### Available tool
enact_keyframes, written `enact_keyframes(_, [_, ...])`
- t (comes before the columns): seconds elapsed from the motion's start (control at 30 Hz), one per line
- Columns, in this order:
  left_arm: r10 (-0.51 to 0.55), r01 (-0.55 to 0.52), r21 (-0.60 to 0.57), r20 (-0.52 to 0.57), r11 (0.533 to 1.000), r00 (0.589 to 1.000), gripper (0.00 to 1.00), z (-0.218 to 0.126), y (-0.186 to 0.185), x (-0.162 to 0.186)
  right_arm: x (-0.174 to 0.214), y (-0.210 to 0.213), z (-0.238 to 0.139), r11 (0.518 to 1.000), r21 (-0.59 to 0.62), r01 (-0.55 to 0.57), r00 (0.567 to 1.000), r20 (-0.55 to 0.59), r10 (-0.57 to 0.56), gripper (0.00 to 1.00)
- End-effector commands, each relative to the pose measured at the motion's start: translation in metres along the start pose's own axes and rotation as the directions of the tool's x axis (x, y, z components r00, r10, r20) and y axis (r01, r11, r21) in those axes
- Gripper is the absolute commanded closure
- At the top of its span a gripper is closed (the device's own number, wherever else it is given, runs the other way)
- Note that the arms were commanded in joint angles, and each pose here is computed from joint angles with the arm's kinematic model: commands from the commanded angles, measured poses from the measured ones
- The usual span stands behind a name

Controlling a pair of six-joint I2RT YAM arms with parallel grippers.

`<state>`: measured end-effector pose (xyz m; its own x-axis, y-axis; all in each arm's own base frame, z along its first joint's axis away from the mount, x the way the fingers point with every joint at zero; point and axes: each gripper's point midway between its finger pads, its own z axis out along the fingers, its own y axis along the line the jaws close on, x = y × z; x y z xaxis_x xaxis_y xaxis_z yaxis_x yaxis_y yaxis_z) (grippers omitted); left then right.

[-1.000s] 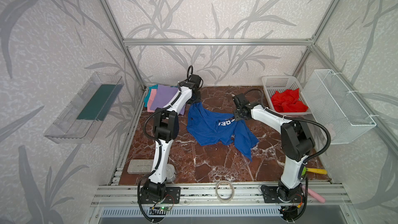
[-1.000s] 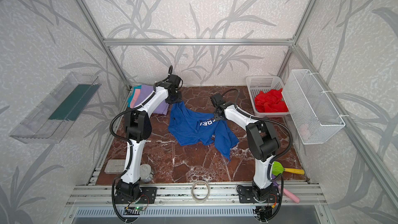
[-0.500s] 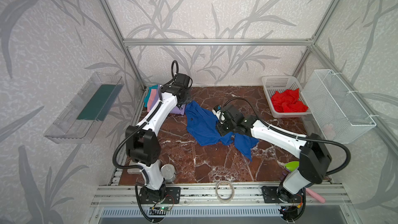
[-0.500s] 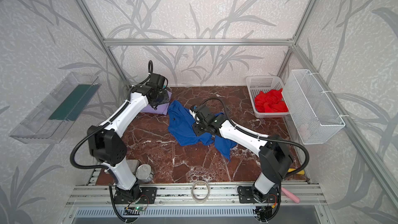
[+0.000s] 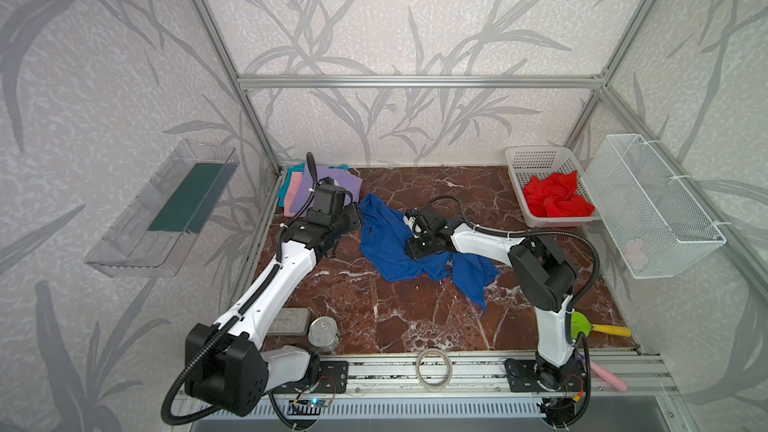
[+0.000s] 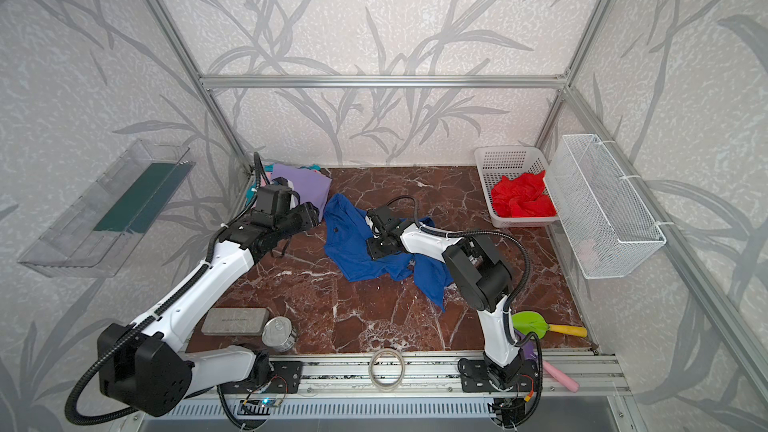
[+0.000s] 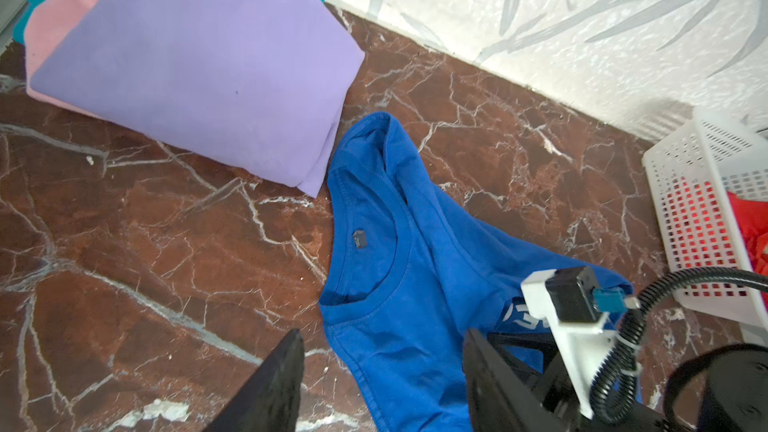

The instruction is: Fold and stack the t-shirts

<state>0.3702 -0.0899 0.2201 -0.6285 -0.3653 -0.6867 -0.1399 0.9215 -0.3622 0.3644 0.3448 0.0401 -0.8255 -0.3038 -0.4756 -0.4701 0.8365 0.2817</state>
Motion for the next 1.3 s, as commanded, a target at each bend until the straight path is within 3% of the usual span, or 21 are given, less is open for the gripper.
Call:
enact_keyframes(0.0, [-0.019, 0.018, 0.027, 0.021, 0.999, 1.000, 0.38, -0.001, -0.004, -0.004, -0.019, 0.007, 0.006, 0.998, -0.043, -0.034, 0.999, 0.031, 0.035, 0.54])
enact_keyframes(0.1, [-0.016, 0.015, 0.044, 0.016, 0.999, 1.000, 0.40, 0.001, -0.007, -0.003, -0.030, 0.007, 0.007, 0.999, -0.033, -0.040, 0.998, 0.047, 0.042, 0.62])
enact_keyframes(0.2, [-0.019, 0.018, 0.048, 0.012, 0.999, 1.000, 0.41, 0.000, -0.008, -0.004, -0.038, 0.008, 0.006, 0.999, -0.019, -0.040, 0.998, 0.038, 0.041, 0.98])
enact_keyframes(0.23, [-0.019, 0.019, 0.047, 0.011, 0.999, 1.000, 0.41, -0.001, -0.008, -0.004, -0.042, 0.014, 0.002, 0.998, -0.042, -0.039, 0.999, 0.031, 0.041, 1.00])
enact_keyframes(0.37, [-0.018, 0.018, 0.048, 0.010, 0.999, 1.000, 0.41, -0.005, -0.007, -0.003, -0.062, 0.054, -0.041, 0.974, -0.211, -0.078, 0.995, 0.046, 0.090, 1.00])
enact_keyframes(0.5, [-0.031, 0.030, 0.055, 0.023, 0.998, 0.999, 0.41, -0.010, -0.005, 0.000, -0.086, 0.093, -0.106, 0.904, -0.408, -0.127, 0.977, 0.106, 0.185, 1.00])
enact_keyframes(0.57, [-0.037, 0.036, 0.062, 0.026, 0.997, 0.999, 0.40, -0.011, -0.005, 0.000, -0.091, 0.097, -0.129, 0.880, -0.452, -0.148, 0.962, 0.141, 0.235, 1.00])
enact_keyframes(0.63, [-0.043, 0.042, 0.069, 0.024, 0.997, 0.999, 0.40, -0.010, -0.007, 0.000, -0.092, 0.081, -0.135, 0.860, -0.449, -0.243, 0.932, 0.137, 0.335, 1.00])
enact_keyframes(0.83, [-0.034, 0.037, 0.111, -0.030, 0.993, 0.999, 0.39, 0.010, -0.024, 0.008, -0.079, -0.025, -0.080, 0.730, -0.382, -0.567, 0.768, 0.075, 0.636, 1.00])
enact_keyframes(0.97, [0.029, -0.016, 0.138, -0.096, 0.990, 0.995, 0.40, 0.026, -0.049, 0.026, -0.079, -0.081, -0.036, 0.655, -0.341, -0.674, 0.689, 0.026, 0.724, 1.00])
enact_keyframes(1.1, [0.170, -0.149, 0.156, -0.131, 0.976, 0.977, 0.37, 0.034, -0.085, 0.051, -0.080, -0.107, -0.008, 0.630, -0.299, -0.717, 0.660, 0.000, 0.751, 1.00])
enact_keyframes(1.27, [0.278, -0.244, 0.166, -0.229, 0.955, 0.933, 0.30, 0.057, -0.107, 0.090, -0.081, -0.114, -0.001, 0.637, -0.285, -0.716, 0.663, 0.006, 0.748, 1.00])
